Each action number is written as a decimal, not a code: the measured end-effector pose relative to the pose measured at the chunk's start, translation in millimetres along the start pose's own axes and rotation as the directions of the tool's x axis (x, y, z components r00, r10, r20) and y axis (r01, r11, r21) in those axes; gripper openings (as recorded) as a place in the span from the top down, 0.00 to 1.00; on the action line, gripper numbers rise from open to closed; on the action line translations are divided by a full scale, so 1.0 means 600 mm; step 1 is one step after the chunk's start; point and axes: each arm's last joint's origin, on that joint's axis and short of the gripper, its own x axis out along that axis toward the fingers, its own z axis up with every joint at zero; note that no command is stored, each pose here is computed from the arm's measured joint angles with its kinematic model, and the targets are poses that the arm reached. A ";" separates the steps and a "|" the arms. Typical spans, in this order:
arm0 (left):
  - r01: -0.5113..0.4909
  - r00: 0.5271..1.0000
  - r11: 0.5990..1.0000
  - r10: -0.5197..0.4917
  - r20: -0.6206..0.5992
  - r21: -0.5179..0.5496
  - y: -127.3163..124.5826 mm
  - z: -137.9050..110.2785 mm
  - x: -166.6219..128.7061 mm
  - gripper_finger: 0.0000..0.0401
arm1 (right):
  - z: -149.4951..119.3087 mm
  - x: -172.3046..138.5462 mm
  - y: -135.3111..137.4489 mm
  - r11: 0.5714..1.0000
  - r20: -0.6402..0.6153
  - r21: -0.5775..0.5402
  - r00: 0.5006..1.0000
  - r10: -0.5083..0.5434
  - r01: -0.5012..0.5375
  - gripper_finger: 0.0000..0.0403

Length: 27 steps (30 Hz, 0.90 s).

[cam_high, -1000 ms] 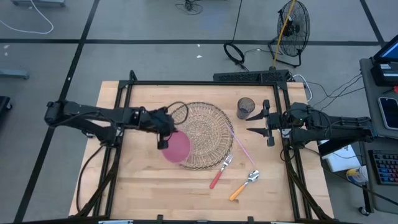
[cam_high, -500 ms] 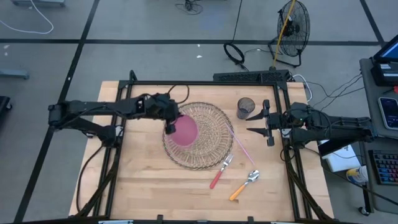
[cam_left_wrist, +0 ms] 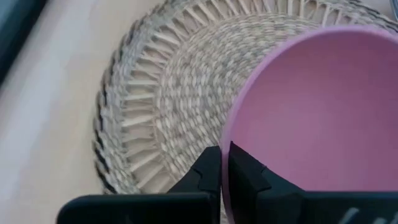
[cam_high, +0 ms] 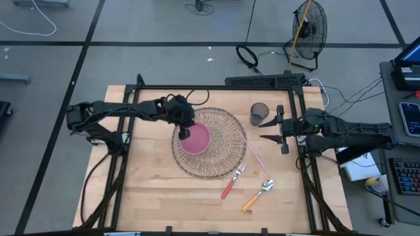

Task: Pick & Place Utensil
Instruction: Put the pink bowl on the left side of the brown mat

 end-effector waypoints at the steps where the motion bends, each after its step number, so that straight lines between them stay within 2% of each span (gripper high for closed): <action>1: 0.006 1.000 1.000 -0.006 0.008 -0.004 0.003 0.001 0.005 0.98 | 0.000 0.000 0.000 1.000 0.000 0.000 1.000 0.000 0.000 0.60; 7: 0.013 0.999 0.999 -0.014 -0.040 -0.034 0.012 -0.009 0.021 0.94 | 0.000 0.000 0.000 1.000 -0.002 0.000 1.000 0.000 0.000 0.60; 13: 0.045 0.998 0.998 -0.047 -0.050 -0.042 0.011 -0.012 0.022 0.98 | 0.000 0.000 0.000 1.000 -0.002 -0.007 1.000 0.000 0.000 0.60; 19: 0.054 0.997 0.997 -0.056 -0.047 -0.048 0.011 -0.011 0.022 0.90 | 0.000 0.000 0.000 1.000 -0.003 -0.007 1.000 0.000 0.000 0.60; 27: 0.058 0.997 0.997 -0.060 -0.045 -0.049 0.011 -0.011 0.022 0.89 | -0.002 0.000 0.000 1.000 -0.009 -0.007 1.000 0.002 -0.002 0.60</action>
